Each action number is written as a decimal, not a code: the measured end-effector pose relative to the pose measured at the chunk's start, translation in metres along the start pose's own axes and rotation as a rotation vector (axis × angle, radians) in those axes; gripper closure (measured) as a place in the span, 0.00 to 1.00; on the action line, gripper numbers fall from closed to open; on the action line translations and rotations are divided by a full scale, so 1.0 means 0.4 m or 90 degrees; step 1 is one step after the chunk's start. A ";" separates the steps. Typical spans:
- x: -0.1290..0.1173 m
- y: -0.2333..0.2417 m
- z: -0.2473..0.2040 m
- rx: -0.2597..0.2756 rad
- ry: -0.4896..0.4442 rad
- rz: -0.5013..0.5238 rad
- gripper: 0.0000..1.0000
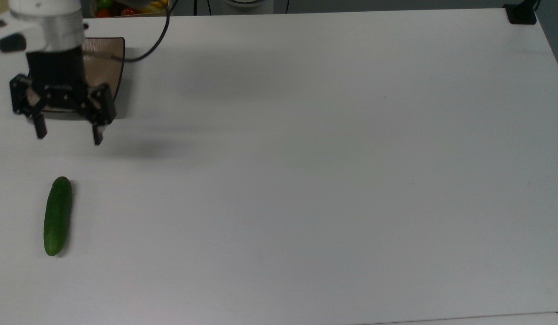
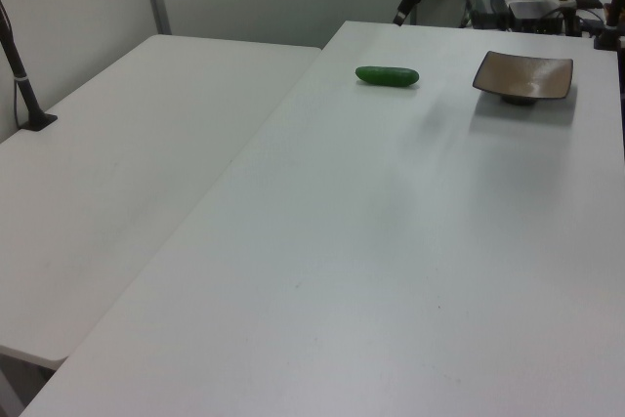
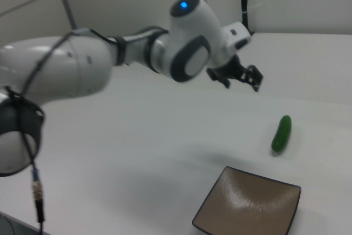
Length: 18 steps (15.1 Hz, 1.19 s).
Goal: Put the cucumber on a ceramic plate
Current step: 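Move the open gripper over the green cucumber and lower it, then close the gripper around the cucumber's end and lift it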
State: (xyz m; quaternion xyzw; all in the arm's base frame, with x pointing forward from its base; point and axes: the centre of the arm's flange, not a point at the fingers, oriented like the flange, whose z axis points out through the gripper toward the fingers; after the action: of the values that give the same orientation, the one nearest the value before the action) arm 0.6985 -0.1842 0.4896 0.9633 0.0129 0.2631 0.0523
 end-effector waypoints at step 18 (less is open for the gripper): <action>-0.129 0.079 0.474 -0.051 0.086 0.028 0.00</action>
State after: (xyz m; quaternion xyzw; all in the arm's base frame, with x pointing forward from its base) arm 0.7504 -0.2362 0.3049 0.9404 -0.0150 0.3292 0.0843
